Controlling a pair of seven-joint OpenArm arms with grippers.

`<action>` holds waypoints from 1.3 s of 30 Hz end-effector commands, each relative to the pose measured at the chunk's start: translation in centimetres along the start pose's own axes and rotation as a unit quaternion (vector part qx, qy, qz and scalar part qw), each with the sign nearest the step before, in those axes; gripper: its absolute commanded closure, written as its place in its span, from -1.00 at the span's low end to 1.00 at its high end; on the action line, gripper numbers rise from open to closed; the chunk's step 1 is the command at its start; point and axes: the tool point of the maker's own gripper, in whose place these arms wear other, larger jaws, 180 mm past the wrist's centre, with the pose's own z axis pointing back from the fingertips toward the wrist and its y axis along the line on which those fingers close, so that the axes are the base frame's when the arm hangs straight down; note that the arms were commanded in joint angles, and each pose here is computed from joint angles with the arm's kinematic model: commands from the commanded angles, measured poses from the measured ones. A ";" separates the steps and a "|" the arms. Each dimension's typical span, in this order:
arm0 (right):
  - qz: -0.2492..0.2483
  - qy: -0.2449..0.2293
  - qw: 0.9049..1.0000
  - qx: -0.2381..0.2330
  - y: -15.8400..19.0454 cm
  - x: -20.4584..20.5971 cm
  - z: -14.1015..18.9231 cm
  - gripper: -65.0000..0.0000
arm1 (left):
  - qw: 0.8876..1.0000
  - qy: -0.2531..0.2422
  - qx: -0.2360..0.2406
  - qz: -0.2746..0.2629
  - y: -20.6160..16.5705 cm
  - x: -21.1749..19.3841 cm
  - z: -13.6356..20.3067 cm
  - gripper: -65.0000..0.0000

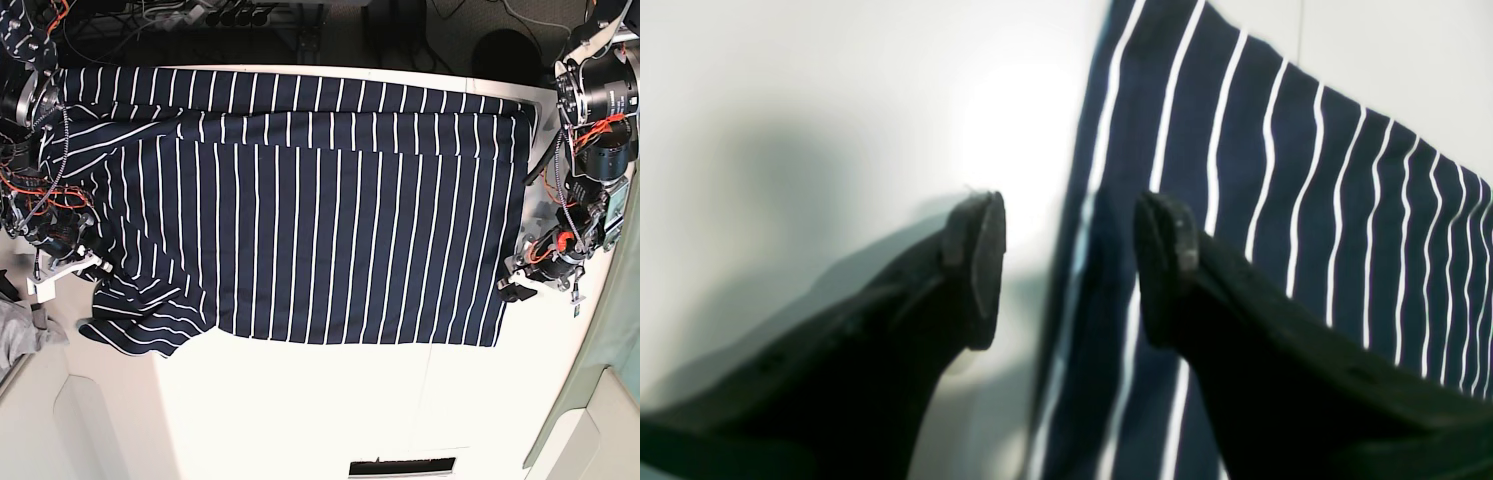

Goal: Layout the t-shirt on the table in an organized manner, then fold the t-shirt properly
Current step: 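Grasp the shirt's hem corner with the left gripper and fold it over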

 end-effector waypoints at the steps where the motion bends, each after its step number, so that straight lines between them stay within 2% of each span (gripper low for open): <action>1: 0.008 -0.005 1.000 -0.007 -0.3 1.3 0.4 1.00 | 1.000 -0.016 -0.006 -0.003 -0.7 1.9 -0.1 -0.03; 11: 0.008 -0.005 1.000 -0.007 -0.3 1.3 0.4 1.00 | 1.000 -0.012 -0.011 -0.003 -3.2 0.5 -1.5 0.00; 13: 0.008 -0.005 1.000 -0.007 -0.3 1.3 0.4 1.00 | 1.000 -0.014 -0.010 -0.004 -3.2 0.6 -1.5 0.24; 16: 0.008 -0.005 1.000 -0.007 -0.3 1.3 0.4 1.00 | 1.000 -0.022 -0.009 -0.005 -3.1 1.0 -1.5 0.93; 17: 0.008 -0.005 1.000 -0.007 -0.4 1.3 0.4 1.00 | 1.000 -0.024 -0.009 -0.005 -3.1 1.1 -1.5 1.00; 24: 0.008 -0.005 1.000 -0.007 -0.3 1.3 0.4 1.00 | 0.990 -0.054 -0.124 -0.049 -6.0 3.2 0.0 1.00; 30: 0.008 -0.006 1.000 -0.007 -0.3 1.3 0.4 1.00 | 0.989 -0.086 -0.121 -0.022 -4.6 5.4 1.1 1.00; 39: 0.009 -0.007 1.000 -0.005 -0.3 1.3 0.4 1.00 | 0.989 -0.081 -0.124 -0.018 -4.5 5.5 1.3 1.00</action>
